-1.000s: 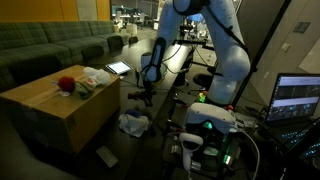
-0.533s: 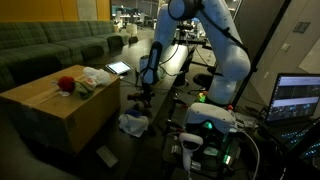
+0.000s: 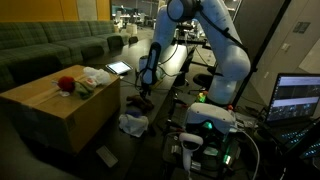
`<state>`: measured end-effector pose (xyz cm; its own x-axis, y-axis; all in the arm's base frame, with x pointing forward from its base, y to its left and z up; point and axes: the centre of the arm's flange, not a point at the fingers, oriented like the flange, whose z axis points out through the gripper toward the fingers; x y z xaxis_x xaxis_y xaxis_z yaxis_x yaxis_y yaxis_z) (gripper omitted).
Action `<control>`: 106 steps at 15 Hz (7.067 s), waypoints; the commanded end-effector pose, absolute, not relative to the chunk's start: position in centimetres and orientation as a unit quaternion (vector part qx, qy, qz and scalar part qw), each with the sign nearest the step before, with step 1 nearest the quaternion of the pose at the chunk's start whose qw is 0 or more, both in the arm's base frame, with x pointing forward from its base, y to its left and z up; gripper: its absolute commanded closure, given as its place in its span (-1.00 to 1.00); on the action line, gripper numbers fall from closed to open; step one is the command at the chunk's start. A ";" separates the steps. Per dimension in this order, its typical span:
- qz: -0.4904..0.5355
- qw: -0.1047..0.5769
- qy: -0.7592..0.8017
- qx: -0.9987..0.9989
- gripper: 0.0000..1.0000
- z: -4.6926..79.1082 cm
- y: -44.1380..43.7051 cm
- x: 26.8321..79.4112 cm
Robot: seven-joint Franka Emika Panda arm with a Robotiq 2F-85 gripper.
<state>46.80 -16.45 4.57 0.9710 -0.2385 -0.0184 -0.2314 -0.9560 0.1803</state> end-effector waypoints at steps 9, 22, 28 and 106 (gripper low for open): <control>0.029 0.095 -0.112 0.989 -1.00 7.6 -15.0 47.5; 0.034 0.053 -0.047 0.997 -1.00 8.8 -1.7 44.5; 0.016 0.014 -0.034 0.999 -1.00 8.0 5.7 42.4; -0.055 0.014 0.116 0.992 0.94 5.7 7.1 42.3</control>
